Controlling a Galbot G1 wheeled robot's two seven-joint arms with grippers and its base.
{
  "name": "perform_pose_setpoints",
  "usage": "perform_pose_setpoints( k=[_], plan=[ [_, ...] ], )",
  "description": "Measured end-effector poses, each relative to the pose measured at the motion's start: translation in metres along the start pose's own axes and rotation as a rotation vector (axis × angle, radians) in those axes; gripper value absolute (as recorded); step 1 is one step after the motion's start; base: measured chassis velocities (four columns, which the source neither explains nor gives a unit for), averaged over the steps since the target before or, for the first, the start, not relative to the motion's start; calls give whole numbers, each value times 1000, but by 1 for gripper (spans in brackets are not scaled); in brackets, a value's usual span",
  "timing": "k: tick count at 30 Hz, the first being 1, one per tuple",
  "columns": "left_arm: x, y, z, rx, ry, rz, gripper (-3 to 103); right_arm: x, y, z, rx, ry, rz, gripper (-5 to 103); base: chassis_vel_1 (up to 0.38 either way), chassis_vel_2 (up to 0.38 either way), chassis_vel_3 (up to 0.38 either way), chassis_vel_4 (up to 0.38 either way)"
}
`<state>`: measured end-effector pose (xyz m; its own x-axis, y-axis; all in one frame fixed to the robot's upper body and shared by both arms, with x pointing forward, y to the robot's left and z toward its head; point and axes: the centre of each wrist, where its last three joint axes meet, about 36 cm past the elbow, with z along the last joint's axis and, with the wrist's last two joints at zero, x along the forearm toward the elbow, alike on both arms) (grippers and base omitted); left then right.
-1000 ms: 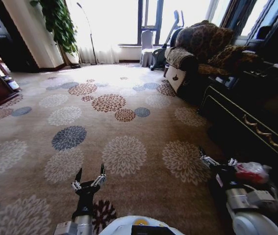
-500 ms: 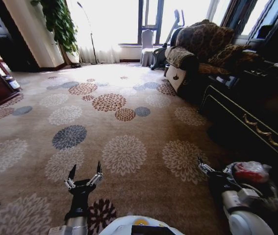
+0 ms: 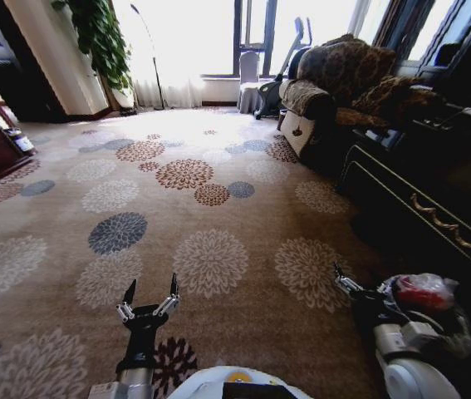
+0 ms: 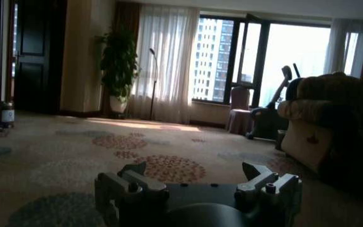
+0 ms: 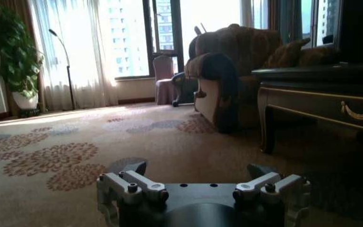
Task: Pick up the trash from the ground and place it into the trash bin.
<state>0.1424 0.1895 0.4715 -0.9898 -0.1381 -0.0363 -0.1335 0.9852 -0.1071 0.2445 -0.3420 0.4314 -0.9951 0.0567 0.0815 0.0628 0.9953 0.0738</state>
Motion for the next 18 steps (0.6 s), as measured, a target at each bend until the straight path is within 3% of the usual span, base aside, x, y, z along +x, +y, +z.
perform_pose_setpoints(
  k=[18],
  plan=[
    [0, 0, 0, 0, 1, 0, 100, 0, 0, -1, 1, -2, 0, 100, 0, 0, 0, 0]
  ],
)
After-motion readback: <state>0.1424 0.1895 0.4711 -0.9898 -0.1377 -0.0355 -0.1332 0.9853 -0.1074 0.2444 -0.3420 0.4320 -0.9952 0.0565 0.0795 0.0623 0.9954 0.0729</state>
